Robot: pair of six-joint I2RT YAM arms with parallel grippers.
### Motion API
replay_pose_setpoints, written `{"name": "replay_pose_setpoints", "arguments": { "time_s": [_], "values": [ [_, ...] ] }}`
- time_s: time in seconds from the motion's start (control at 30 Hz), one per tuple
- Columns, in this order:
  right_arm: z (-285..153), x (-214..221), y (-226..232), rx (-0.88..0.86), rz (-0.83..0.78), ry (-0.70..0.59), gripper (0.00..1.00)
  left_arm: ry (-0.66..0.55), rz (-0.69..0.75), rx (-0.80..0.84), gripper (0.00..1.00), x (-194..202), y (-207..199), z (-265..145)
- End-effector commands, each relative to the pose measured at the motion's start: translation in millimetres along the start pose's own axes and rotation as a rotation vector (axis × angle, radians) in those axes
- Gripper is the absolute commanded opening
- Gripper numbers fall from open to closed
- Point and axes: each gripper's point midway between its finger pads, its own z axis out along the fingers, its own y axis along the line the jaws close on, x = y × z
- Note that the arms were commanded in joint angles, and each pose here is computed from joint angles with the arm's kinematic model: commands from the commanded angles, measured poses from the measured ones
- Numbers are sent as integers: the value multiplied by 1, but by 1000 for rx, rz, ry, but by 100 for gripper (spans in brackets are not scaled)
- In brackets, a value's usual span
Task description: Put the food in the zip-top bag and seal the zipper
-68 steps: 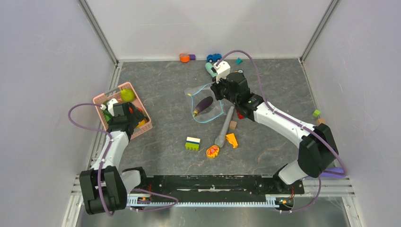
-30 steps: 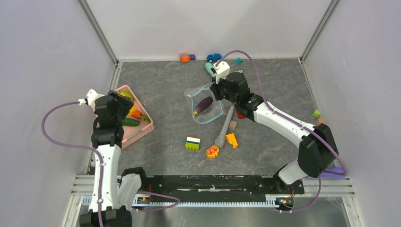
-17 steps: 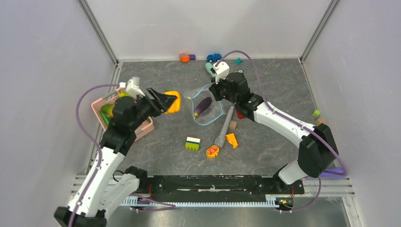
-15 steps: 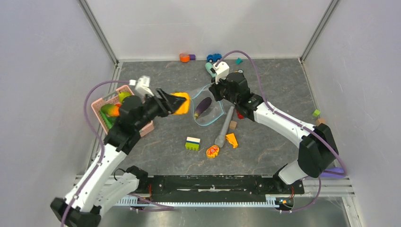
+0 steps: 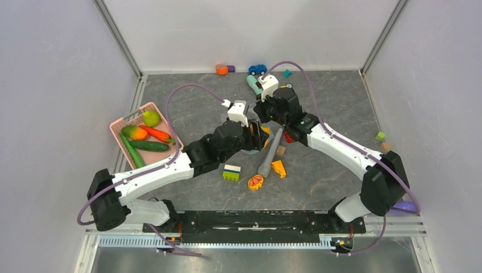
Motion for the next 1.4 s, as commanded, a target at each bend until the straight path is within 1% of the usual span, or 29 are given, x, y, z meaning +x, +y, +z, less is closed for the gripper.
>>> {"name": "replay_pose_setpoints", "arguments": {
  "time_s": [0.0,0.07,0.1,0.27,0.4,0.47,0.5,0.53,0.57,0.63,0.8,0.93,1.03,1.27,1.37],
  "values": [
    [-11,-33,2,-16,25,-68,5,-191,16,-186,27,-41,28,5],
    [-11,-34,0,-13,33,-67,6,-207,14,-250,27,-38,42,4],
    [-12,-33,5,-40,37,-65,6,-216,17,-282,29,-37,49,4],
    [-14,-32,13,-86,43,-61,6,-242,52,-424,39,-36,73,6],
    [-20,-35,22,-141,45,-64,7,-278,95,-566,50,-42,92,7],
    [-23,-36,26,-161,42,-70,7,-290,109,-604,61,-45,95,9],
    [-24,-36,27,-168,42,-70,7,-286,115,-610,64,-44,95,11],
    [-25,-37,27,-172,42,-71,7,-281,115,-604,71,-45,93,13],
    [-25,-36,28,-175,41,-70,7,-271,115,-594,79,-43,91,16],
    [-26,-37,28,-177,40,-71,7,-253,113,-571,99,-41,86,21],
    [-23,-36,27,-173,37,-67,7,-192,97,-510,100,-34,76,21],
    [-20,-35,22,-152,38,-60,7,-97,70,-374,100,-22,54,16],
    [-17,-33,19,-143,39,-49,7,-37,65,-293,100,-14,42,2],
    [-12,-30,18,-142,44,-29,7,17,1,-272,100,8,57,-42],
    [-12,-30,18,-147,45,-28,6,1,-34,-303,100,14,71,-53]
  ]
}}
